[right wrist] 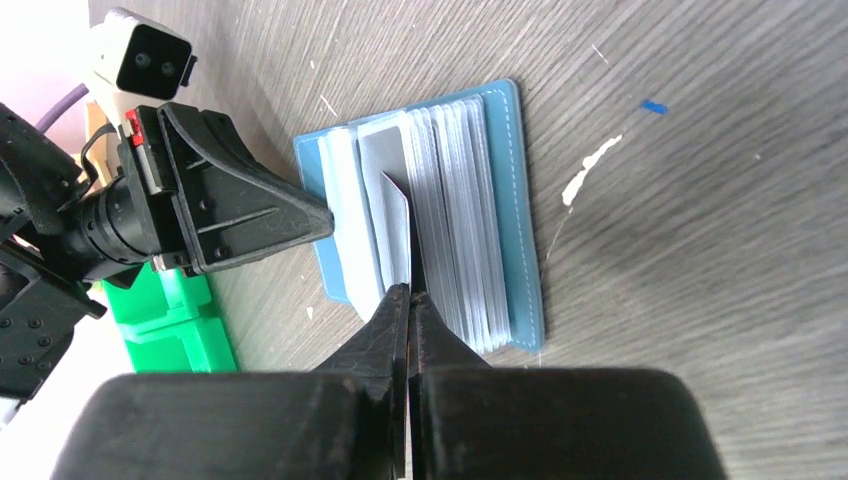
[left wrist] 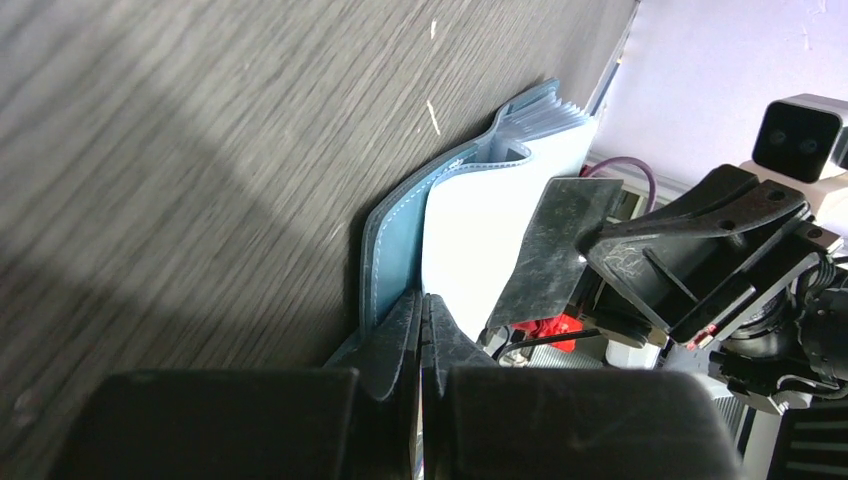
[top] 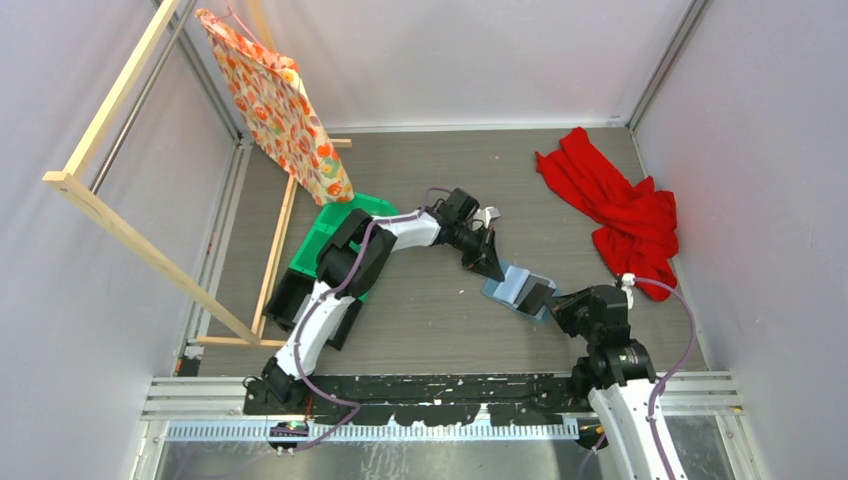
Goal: Take the credit cards out of the card holder
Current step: Remove the credit card from the card holder, then place the credit card in the storage box.
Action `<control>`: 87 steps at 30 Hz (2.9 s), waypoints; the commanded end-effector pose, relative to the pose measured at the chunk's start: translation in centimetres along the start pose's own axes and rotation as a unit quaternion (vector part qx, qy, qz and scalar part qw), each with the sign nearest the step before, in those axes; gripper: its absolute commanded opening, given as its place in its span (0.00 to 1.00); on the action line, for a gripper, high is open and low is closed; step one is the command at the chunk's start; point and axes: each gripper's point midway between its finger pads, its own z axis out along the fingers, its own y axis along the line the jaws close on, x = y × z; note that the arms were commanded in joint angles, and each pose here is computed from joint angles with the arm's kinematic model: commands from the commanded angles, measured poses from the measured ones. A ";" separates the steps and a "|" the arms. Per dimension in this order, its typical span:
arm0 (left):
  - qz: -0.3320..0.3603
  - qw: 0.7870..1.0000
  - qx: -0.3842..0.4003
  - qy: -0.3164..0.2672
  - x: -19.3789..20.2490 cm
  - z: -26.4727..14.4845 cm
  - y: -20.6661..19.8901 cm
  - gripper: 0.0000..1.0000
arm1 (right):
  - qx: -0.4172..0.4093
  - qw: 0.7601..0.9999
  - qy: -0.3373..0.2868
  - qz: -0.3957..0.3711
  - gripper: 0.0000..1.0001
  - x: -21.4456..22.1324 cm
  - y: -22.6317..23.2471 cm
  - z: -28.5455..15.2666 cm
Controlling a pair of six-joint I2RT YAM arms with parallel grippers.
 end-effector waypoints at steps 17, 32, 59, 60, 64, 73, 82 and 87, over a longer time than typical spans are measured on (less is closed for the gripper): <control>0.100 0.976 -0.163 -0.101 2.0 -10.4 -2.0 0.48 | -0.214 0.970 0.041 -0.104 0.01 0.5 9.6 -4.3; 0.061 0.977 -0.079 -0.188 8.1 -18.1 -7.1 0.44 | -0.405 0.906 0.103 -0.073 0.01 1.7 16.6 -7.1; 0.060 0.942 0.220 -0.246 8.1 -18.0 -14.3 0.43 | -0.463 0.870 0.151 -0.075 0.01 5.3 22.0 -6.3; 0.060 0.942 0.221 -0.244 8.1 -17.9 -14.3 0.41 | -0.464 0.870 0.151 -0.075 0.01 5.3 22.1 -6.3; 0.060 0.944 0.220 -0.237 8.2 -17.6 -14.3 0.33 | -0.462 0.870 0.152 -0.074 0.01 5.3 22.3 -6.1; 0.052 0.948 0.215 -0.231 8.1 -16.5 -13.9 0.01 | -0.463 0.868 0.167 -0.073 0.01 6.3 22.6 -5.5; 0.069 0.962 0.072 -0.256 8.4 -18.1 -12.5 0.00 | -0.440 0.878 0.163 -0.092 0.30 6.2 22.4 -5.2; 0.080 0.961 0.023 -0.265 8.8 -19.6 -12.5 0.01 | -0.442 0.878 0.159 -0.094 0.34 6.0 22.7 -5.1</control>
